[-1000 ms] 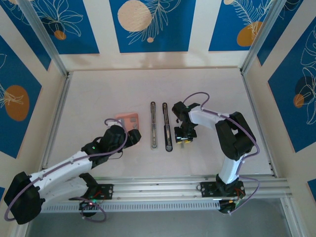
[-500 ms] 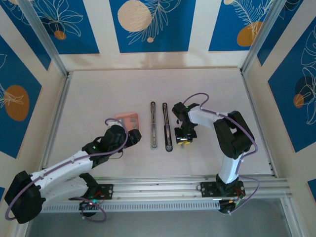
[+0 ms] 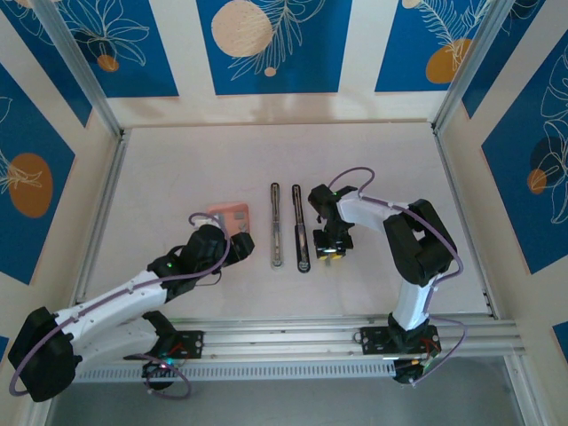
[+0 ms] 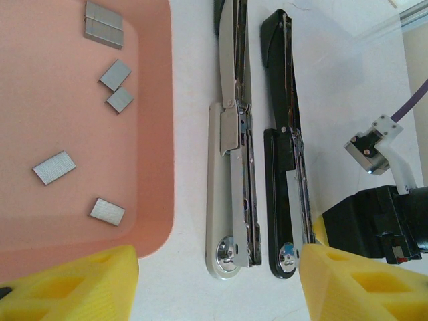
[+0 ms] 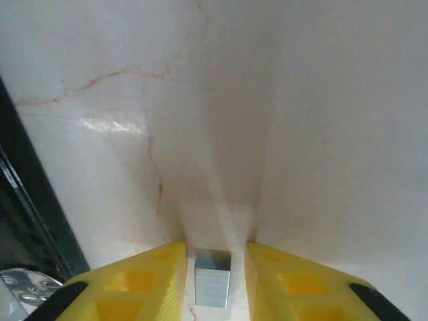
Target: Load the staples into the stapler
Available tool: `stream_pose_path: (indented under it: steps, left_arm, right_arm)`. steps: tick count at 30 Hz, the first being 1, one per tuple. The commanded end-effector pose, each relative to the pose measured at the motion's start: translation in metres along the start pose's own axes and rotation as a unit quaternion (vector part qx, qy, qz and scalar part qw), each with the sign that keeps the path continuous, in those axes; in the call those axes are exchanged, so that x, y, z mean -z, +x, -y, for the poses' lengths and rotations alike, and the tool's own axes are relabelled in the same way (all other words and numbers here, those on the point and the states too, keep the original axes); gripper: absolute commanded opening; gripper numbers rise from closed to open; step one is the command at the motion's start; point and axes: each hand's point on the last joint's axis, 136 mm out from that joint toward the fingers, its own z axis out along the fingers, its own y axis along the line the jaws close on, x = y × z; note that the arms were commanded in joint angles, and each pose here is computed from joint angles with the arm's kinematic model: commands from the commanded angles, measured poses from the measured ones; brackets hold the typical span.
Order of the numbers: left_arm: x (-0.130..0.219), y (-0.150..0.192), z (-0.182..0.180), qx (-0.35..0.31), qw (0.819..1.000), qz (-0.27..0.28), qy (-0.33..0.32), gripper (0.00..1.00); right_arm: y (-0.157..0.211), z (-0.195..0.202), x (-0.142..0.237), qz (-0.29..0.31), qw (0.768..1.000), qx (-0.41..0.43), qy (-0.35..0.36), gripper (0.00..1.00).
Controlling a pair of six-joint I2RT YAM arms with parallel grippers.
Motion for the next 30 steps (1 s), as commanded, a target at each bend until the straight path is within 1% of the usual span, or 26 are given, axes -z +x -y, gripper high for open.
stream_pose_path:
  steps: [1,9,17,22,30]
  left_arm:
    - [-0.001,0.000,-0.002,-0.011,1.000,-0.003,-0.001,0.65]
    - [-0.001,0.000,-0.002,-0.012,1.000,-0.004,0.001,0.65]
    - [0.000,0.000,-0.002,-0.013,1.000,-0.002,0.002,0.65]
    - [0.000,0.000,-0.002,-0.014,1.000,-0.002,0.001,0.65]
    - [0.000,0.000,-0.001,-0.015,1.000,-0.002,0.003,0.65]
  right_arm:
    - [0.027,0.000,-0.006,-0.052,0.999,-0.012,0.004,0.29]
    - [0.029,-0.002,-0.009,-0.056,0.998,-0.015,0.006,0.26]
    - [0.033,-0.001,-0.007,-0.058,0.998,-0.023,0.016,0.27]
    - [0.035,-0.002,-0.007,-0.060,0.998,-0.025,0.020,0.23]
    - [0.037,-0.002,-0.006,-0.056,0.998,-0.029,0.027,0.20]
